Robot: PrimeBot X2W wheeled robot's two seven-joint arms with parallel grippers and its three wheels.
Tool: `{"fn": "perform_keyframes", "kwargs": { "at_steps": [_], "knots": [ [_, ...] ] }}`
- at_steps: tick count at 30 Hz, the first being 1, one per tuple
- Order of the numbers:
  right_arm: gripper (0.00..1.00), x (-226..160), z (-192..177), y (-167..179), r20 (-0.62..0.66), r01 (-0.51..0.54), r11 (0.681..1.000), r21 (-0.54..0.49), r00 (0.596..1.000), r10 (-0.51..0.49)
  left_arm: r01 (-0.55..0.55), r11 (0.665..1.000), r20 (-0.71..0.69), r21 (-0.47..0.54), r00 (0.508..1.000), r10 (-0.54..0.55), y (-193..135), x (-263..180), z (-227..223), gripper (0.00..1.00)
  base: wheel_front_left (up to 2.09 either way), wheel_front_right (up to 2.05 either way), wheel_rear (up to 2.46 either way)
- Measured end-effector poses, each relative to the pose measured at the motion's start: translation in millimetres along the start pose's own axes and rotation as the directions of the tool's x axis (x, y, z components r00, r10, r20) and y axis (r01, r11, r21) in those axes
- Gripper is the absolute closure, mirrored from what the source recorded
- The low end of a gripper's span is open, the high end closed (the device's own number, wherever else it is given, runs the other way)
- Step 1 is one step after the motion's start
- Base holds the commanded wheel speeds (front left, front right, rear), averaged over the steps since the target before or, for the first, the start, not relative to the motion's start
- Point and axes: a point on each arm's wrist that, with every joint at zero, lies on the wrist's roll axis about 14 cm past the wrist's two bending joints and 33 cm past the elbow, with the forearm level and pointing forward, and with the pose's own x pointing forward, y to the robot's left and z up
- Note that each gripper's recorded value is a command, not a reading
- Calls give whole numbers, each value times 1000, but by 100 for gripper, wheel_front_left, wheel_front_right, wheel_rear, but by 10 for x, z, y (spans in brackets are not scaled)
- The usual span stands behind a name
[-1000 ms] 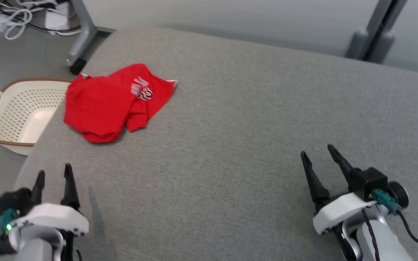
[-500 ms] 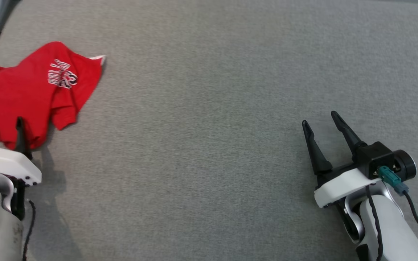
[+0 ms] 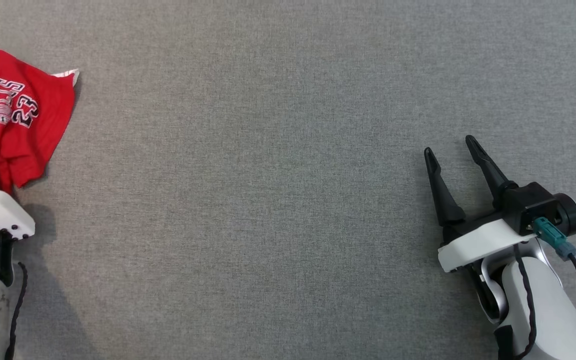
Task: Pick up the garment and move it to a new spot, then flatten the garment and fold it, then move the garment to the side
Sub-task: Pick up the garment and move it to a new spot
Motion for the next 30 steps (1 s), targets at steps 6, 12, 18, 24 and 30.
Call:
{"fn": "perform_keyframes", "kwargs": {
  "at_steps": [6,12,18,24,30],
  "knots": [
    [0,-83,79,3,11,9,1000,16,1000,-9,75,997,145,28,986,-78,-246,-18,496,100,0,0,0],
    [0,-202,279,30,51,12,999,38,999,-14,218,970,335,109,911,-242,-778,-216,1181,100,0,0,0],
    [0,-399,405,-82,75,56,997,58,995,-60,380,906,396,185,815,-422,-1494,-479,1415,100,0,0,0],
    [0,-657,452,-256,80,121,990,73,989,-127,578,785,380,224,690,-616,-2433,-882,1311,100,0,0,0],
    [0,-919,478,-437,85,190,978,87,977,-198,752,621,342,219,537,-771,-3281,-1447,1082,100,0,0,0]
  ]
}}
